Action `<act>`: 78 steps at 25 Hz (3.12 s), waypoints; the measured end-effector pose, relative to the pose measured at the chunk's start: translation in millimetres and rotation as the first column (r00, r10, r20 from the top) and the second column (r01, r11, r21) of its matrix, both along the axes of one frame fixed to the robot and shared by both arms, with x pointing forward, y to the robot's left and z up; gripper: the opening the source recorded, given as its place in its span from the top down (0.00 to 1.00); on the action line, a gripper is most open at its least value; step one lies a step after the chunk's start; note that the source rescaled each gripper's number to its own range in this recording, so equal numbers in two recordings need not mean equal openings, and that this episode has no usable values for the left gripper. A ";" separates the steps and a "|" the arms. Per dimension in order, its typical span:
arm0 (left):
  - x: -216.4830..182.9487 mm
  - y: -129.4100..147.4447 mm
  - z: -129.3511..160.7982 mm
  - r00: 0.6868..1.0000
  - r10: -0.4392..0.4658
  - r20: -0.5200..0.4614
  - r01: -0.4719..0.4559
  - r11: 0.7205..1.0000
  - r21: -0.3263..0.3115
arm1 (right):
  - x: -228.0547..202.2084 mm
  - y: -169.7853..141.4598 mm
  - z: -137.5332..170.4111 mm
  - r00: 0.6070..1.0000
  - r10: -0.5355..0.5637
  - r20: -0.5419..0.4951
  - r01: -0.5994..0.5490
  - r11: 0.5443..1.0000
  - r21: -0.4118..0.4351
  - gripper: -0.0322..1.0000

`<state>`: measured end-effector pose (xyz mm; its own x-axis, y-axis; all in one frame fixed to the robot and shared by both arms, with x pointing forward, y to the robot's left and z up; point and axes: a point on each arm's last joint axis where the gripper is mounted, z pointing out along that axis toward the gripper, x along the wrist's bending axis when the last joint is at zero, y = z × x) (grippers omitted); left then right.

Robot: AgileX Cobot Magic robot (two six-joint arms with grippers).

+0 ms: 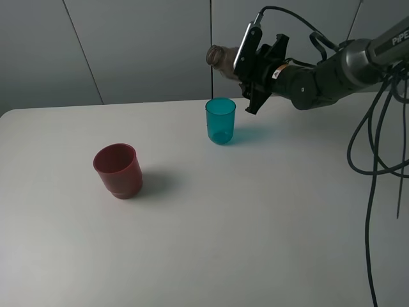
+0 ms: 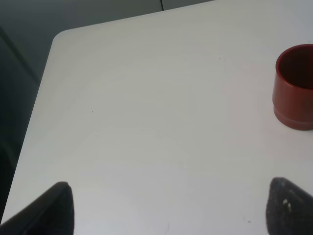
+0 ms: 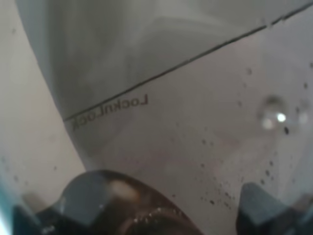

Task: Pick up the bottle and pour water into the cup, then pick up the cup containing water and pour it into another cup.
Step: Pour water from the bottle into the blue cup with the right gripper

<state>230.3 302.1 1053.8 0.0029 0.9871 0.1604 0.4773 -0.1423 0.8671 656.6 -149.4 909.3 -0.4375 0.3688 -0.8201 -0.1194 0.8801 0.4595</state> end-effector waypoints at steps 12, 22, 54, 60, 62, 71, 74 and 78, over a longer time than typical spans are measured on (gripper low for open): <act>0.0 0.0 0.0 1.000 -0.001 0.000 0.001 1.000 0.002 | 1.4 -2.0 -0.8 0.998 0.031 0.058 -0.022 0.990 -0.141 0.94; 0.0 0.0 0.0 1.000 -0.001 0.000 0.001 1.000 0.002 | 3.2 -8.0 -1.1 0.998 0.001 0.066 0.011 0.983 -0.184 0.94; 0.0 0.0 0.0 1.000 -0.001 0.000 0.001 1.000 0.002 | 11.2 -32.9 -22.9 0.999 0.002 0.052 0.015 0.945 -0.328 0.94; 0.0 0.0 0.0 1.000 -0.001 0.000 0.001 1.000 0.002 | 11.1 -32.0 -22.4 0.998 0.019 0.060 0.003 0.941 -0.340 0.94; 0.0 0.0 0.0 1.000 -0.001 0.000 0.001 1.000 0.002 | 11.0 -31.2 -22.4 0.997 0.034 0.063 -0.010 0.937 -0.349 0.94; 0.0 0.0 0.0 1.000 -0.001 0.000 0.001 1.000 0.002 | 10.7 -29.5 -22.1 0.993 0.090 0.078 -0.049 0.906 -0.420 0.94; 0.0 0.0 0.0 1.000 -0.001 0.000 0.001 1.000 0.002 | 10.7 -29.3 -21.9 0.991 0.105 0.084 -0.057 0.894 -0.444 0.94; 0.0 0.0 0.0 1.000 -0.001 0.000 0.001 1.000 0.002 | 11.3 -29.2 -20.3 0.988 0.111 0.105 -0.052 0.888 -0.456 0.94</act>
<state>230.3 302.1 1053.8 0.0039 0.9868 0.1621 0.4773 -0.1443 0.8668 667.9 -178.7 889.0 -0.3335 -0.0863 -0.9388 -0.2295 0.9733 -0.0079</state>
